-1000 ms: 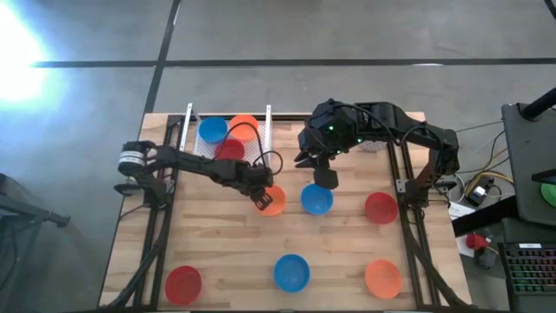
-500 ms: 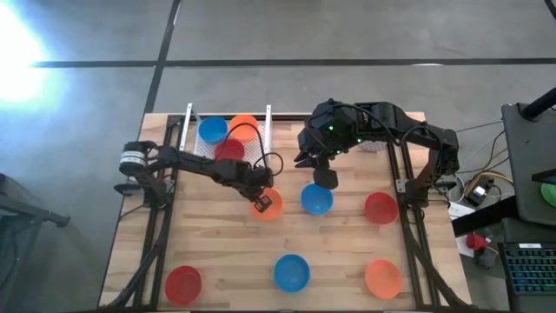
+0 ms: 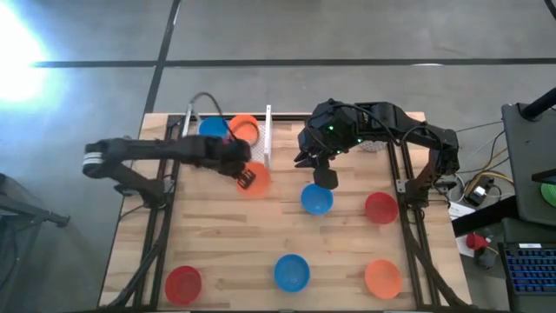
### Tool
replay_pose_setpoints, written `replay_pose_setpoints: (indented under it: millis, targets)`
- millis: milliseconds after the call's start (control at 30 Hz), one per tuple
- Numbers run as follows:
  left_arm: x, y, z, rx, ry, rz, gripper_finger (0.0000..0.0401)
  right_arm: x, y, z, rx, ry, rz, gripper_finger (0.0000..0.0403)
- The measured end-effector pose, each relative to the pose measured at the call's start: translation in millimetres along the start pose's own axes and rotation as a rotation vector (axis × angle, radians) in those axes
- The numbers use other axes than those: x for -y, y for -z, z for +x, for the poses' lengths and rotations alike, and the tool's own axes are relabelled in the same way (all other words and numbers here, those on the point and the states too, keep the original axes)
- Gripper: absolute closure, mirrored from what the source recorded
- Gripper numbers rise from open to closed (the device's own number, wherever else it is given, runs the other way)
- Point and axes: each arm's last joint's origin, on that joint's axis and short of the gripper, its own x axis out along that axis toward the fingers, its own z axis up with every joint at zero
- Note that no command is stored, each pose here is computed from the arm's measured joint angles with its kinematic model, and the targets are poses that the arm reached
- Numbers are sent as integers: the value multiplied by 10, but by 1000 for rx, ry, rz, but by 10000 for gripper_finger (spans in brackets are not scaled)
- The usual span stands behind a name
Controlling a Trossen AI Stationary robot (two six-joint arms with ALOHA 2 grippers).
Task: Pick & Place Mini bowls
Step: Stack the top orange bowl on the orange bowl on the shelf
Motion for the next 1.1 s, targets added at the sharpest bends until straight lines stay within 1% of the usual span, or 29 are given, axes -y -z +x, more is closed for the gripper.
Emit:
replay_pose_setpoints:
  millis: [100, 200, 367, 500, 633, 767, 900, 1100]
  targets:
    - [-197, -67, -204, 86, -55, -70, 400, 0, -4, 0, 4, 0, -1, 339]
    - [-389, -145, -326, 155, -87, -142, 401, 0, -4, 0, 5, 0, -1, 339]
    - [-715, -300, -316, 184, -179, -210, 401, 0, -6, 0, 6, 0, -2, 339]
    - [-972, -433, -224, 177, -243, -261, 401, 0, -7, 0, 7, 0, -6, 339]
    - [-1168, -597, -130, 205, -211, -298, 401, 0, -8, 0, 8, 0, -7, 339]
    - [-1324, -747, 32, 222, -184, -337, 401, 1, -10, 0, 11, 1, -7, 339]
    - [-1480, -849, 277, 182, -168, -379, 401, 1, -16, 0, 16, 1, -11, 339]
    - [-1663, -910, 584, 127, -202, -430, 401, 2, -27, 0, 27, 2, -17, 339]
